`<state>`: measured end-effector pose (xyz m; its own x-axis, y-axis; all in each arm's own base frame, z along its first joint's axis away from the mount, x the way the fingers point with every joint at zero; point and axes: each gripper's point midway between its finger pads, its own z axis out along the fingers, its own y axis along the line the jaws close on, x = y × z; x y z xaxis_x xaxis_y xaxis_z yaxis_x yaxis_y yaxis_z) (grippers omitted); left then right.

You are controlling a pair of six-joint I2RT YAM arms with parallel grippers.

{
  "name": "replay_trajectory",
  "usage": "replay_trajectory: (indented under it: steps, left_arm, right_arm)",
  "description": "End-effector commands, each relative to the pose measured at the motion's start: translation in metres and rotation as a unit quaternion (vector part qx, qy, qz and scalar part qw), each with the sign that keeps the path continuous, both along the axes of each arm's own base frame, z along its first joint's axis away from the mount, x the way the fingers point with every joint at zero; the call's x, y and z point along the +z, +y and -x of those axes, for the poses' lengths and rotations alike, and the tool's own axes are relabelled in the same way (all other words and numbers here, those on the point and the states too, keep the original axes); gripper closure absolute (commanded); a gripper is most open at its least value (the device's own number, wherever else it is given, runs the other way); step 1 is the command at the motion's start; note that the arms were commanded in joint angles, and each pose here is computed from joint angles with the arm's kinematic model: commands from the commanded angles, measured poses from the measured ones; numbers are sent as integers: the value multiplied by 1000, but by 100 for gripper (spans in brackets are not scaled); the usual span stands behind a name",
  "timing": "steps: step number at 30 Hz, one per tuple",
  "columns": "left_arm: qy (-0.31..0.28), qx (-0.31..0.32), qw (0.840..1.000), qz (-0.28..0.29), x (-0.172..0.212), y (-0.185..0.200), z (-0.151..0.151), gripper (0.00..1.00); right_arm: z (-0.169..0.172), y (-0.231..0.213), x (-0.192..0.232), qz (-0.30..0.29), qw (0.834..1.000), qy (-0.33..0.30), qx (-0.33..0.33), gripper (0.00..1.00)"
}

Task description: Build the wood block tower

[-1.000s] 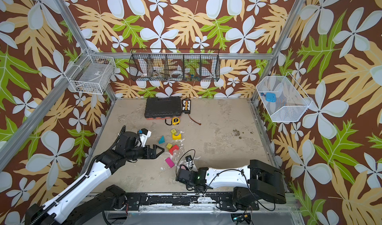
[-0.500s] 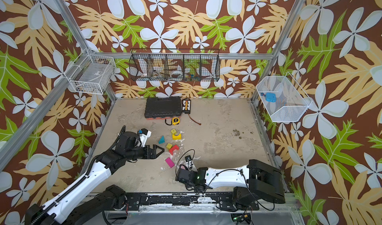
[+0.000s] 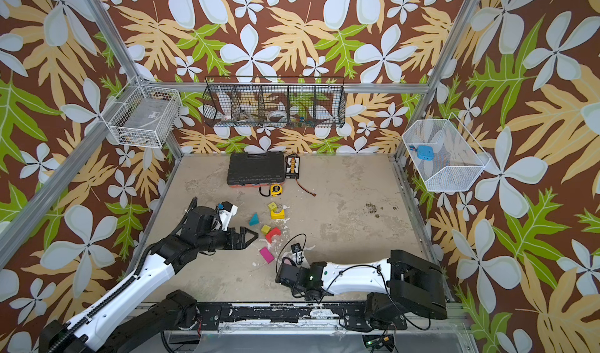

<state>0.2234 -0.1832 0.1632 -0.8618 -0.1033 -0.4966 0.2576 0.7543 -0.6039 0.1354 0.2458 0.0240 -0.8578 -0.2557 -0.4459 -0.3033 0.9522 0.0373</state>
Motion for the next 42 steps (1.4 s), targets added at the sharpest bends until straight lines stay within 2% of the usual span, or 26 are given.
replay_trajectory:
  steps: [1,17,22,26,30,33,42]
  left_arm:
    - [-6,-1,1000,1,1,0,-1,0]
    - [-4,0,1000,0,0,0,-1,0]
    - [-1,-2,1000,-1,-1,-1,-1,0]
    - [-7,-3,1000,3,3,-1,0,0]
    - [-16,5,1000,2,6,2,-1,0]
    - [-12,16,1000,-9,2,6,-4,0]
    - [-7,34,999,-24,-2,11,-9,0]
  right_arm:
    - [-3,0,1,-1,1000,-7,-6,40]
    - [-5,-4,6,0,1000,-15,-7,38]
    - [-3,-3,32,-13,1000,-28,-2,34]
    - [6,16,73,-86,996,-37,9,25]
    - [16,49,119,-190,980,-45,41,18]
    - [20,70,141,-247,966,-44,63,18]
    - [24,85,202,-312,942,-66,104,16]
